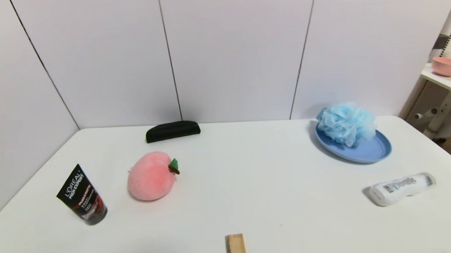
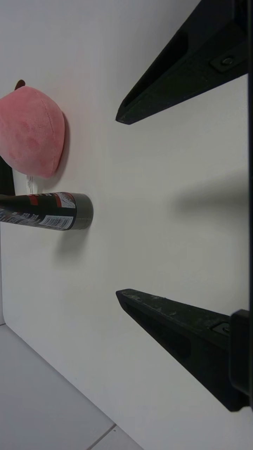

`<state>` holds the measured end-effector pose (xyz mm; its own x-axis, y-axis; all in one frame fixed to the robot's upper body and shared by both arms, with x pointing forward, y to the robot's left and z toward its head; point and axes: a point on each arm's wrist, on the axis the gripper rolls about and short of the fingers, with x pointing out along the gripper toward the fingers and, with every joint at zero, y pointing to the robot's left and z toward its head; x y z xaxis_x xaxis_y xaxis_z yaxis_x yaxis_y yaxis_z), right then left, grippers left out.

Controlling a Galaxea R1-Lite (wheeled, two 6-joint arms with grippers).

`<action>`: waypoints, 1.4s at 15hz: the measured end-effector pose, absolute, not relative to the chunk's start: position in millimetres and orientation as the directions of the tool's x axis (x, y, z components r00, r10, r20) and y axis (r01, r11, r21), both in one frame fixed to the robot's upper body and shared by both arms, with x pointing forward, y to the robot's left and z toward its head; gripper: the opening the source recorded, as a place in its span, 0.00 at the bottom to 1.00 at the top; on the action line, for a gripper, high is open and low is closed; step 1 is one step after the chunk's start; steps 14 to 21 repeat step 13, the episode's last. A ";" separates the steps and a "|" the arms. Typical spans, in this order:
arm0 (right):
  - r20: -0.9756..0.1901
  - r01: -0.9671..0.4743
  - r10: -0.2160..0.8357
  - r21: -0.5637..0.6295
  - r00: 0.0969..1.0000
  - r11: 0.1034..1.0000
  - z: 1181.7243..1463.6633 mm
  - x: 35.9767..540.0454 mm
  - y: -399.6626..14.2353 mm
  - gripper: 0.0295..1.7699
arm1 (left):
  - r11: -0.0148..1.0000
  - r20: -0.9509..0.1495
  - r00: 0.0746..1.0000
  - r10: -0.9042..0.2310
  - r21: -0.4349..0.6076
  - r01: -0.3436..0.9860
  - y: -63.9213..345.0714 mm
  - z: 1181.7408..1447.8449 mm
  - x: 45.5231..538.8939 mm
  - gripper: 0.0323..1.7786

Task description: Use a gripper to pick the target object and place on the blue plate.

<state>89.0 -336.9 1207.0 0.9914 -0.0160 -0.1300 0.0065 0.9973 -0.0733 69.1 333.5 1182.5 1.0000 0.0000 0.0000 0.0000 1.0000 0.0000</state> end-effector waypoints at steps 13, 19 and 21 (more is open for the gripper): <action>0.005 0.003 -0.003 0.009 1.000 1.000 1182.8 69.0 -336.7 0.96 | 1.000 0.000 1.000 0.000 0.000 0.000 333.5 1182.5 69.1 0.95; 0.005 0.003 -0.003 0.009 1.000 1.000 1182.8 69.0 -336.7 0.96 | 1.000 0.000 1.000 0.000 0.000 0.000 333.5 1182.5 69.1 0.95; 0.005 0.003 -0.003 0.009 1.000 1.000 1182.8 69.0 -336.7 0.96 | 1.000 0.000 1.000 0.000 0.000 0.000 333.5 1182.5 69.1 0.95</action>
